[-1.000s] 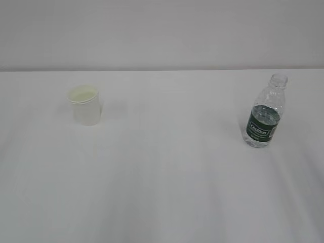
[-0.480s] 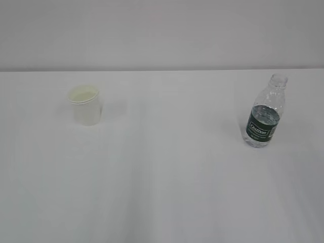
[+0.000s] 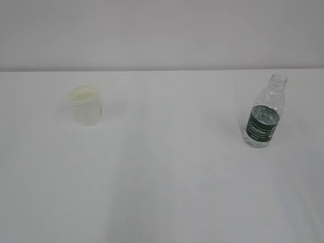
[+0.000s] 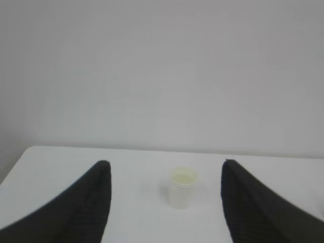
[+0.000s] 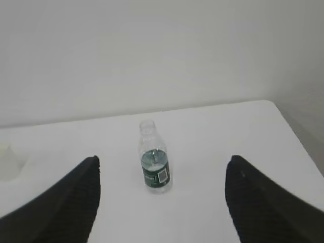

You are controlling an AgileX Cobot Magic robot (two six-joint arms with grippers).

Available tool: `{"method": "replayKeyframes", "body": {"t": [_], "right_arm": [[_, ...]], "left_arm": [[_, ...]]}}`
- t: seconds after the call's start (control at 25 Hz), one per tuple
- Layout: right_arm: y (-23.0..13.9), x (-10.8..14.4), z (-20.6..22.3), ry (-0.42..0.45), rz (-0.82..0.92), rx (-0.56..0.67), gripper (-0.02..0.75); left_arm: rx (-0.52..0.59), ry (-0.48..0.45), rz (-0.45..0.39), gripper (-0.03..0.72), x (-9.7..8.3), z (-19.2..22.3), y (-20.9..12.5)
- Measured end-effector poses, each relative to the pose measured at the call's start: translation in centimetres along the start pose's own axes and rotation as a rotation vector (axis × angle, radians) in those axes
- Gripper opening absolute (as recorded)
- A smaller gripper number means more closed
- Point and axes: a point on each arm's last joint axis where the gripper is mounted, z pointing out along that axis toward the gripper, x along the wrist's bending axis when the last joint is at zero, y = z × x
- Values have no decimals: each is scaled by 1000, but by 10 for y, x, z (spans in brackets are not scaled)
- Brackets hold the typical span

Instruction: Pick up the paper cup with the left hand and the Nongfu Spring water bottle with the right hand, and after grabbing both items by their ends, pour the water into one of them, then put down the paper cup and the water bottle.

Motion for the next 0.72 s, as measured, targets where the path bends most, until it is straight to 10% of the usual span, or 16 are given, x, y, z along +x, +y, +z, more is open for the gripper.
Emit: {"method": "replayKeyframes", "body": {"t": [0.72], "right_arm": [[-31,-6,-42,-8,-177,264,574]], "left_arm": [[388,5,68,477,2,-20,-40]]}}
